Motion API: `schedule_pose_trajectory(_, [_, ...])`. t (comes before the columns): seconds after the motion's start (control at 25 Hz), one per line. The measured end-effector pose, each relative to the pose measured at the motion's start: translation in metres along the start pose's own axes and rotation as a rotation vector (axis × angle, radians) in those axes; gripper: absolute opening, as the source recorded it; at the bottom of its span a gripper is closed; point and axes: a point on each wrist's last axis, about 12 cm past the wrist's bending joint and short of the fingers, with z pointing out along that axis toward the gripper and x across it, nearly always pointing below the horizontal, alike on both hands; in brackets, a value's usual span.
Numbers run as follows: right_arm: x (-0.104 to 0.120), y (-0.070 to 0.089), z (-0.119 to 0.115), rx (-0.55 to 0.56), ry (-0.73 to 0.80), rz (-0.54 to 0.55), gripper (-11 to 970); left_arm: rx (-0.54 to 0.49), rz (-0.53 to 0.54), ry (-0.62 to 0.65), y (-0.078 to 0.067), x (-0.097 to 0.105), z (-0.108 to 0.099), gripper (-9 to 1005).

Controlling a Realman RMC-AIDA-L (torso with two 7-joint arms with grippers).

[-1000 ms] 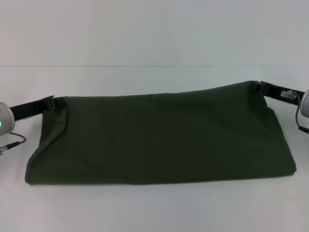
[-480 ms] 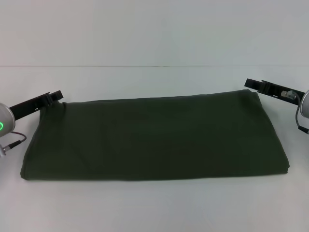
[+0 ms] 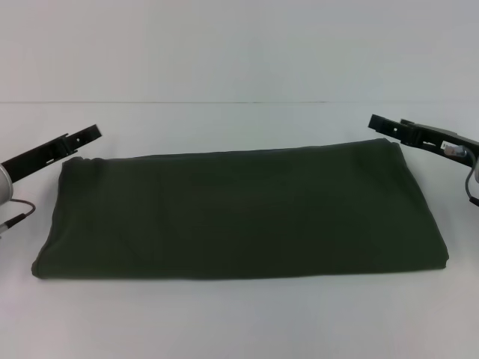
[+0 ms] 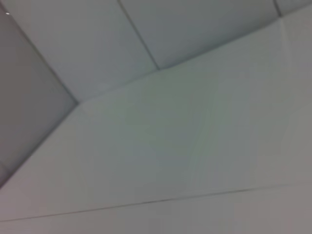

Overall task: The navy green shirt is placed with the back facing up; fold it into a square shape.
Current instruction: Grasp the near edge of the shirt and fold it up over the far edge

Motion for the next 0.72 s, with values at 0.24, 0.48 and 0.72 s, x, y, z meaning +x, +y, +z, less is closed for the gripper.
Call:
schedule_pose_trajectory(0.24, [0.006,0.011,-0.025,-0.190,-0.097,-0.200,787,0.162,0.022,-0.030,-0.004,-0.006,-0.020,695])
schedule_pose_trajectory(0.48, [0.023,0.025,-0.035,-0.340,-0.073,-0.422,849,0.261,0.059,-0.017,-0.002,-0.009,-0.042,815])
schedule_pose_trajectory(0.72, [0.044,0.047,-0.023,-0.464,0.036,-0.590,907,0.384,0.080,0.033,-0.002,-0.012,-0.063,896])
